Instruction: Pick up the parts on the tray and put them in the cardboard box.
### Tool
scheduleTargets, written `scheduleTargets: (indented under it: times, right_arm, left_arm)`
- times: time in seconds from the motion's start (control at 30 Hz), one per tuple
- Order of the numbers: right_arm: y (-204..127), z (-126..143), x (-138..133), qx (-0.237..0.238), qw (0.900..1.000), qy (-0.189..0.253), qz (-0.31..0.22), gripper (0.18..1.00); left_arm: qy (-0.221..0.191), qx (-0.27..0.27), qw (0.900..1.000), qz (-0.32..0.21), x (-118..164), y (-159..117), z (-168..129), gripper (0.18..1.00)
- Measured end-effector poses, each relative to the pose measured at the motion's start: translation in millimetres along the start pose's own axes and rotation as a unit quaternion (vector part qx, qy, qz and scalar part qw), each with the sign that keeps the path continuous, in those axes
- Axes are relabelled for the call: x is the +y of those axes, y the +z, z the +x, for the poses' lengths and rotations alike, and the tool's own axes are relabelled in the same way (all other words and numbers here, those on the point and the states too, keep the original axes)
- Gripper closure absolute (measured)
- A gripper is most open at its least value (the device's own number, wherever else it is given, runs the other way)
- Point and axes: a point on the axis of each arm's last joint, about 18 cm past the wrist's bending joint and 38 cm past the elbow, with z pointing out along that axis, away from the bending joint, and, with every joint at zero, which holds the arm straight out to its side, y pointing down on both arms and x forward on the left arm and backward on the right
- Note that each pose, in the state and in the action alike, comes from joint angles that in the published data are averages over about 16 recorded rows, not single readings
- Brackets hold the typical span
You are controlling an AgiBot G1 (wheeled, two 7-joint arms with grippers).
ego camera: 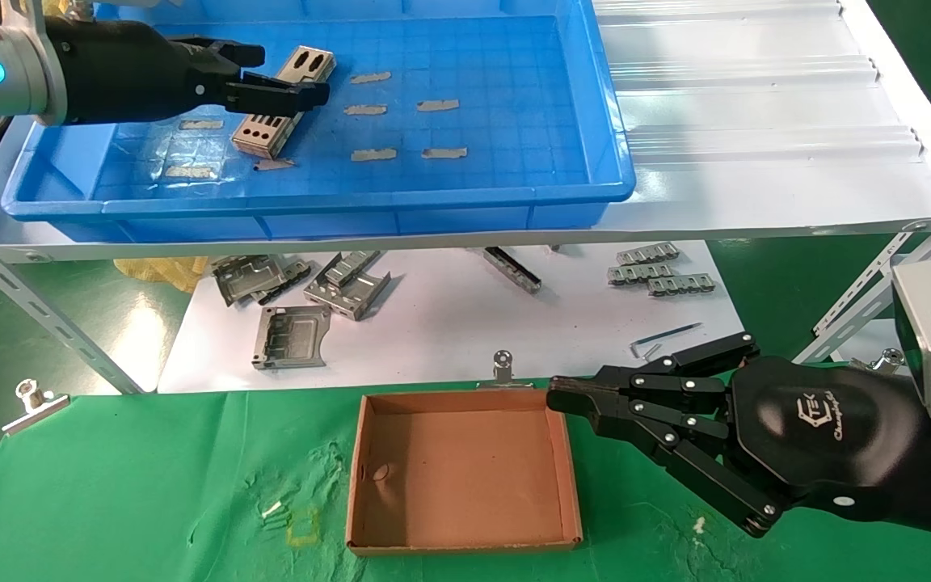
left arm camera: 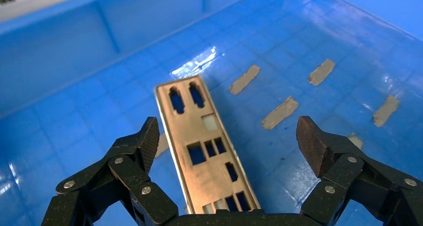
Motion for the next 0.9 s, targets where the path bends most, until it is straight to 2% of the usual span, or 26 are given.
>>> scheduleTargets:
  times: [0.3, 0.57, 0.9]
  right_arm:
    - [0.0, 0.0, 0.0, 0.000, 1.000, 0.000, 0.000, 0.984]
    - [0.0, 0.0, 0.0, 0.000, 1.000, 0.000, 0.000, 0.955]
    - [0.0, 0.0, 0.0, 0.000, 1.000, 0.000, 0.000, 0.837]
  left_arm:
    - [-0.019, -0.011, 0.9998, -0.004, 6.2, 3.9, -3.1, 0.184]
    - [-0.015, -0.012, 0.9998, -0.002, 9.8, 6.6, -2.4, 0.199]
    - [-0.013, -0.026, 0.9996, 0.004, 13.0, 9.9, -5.8, 0.277]
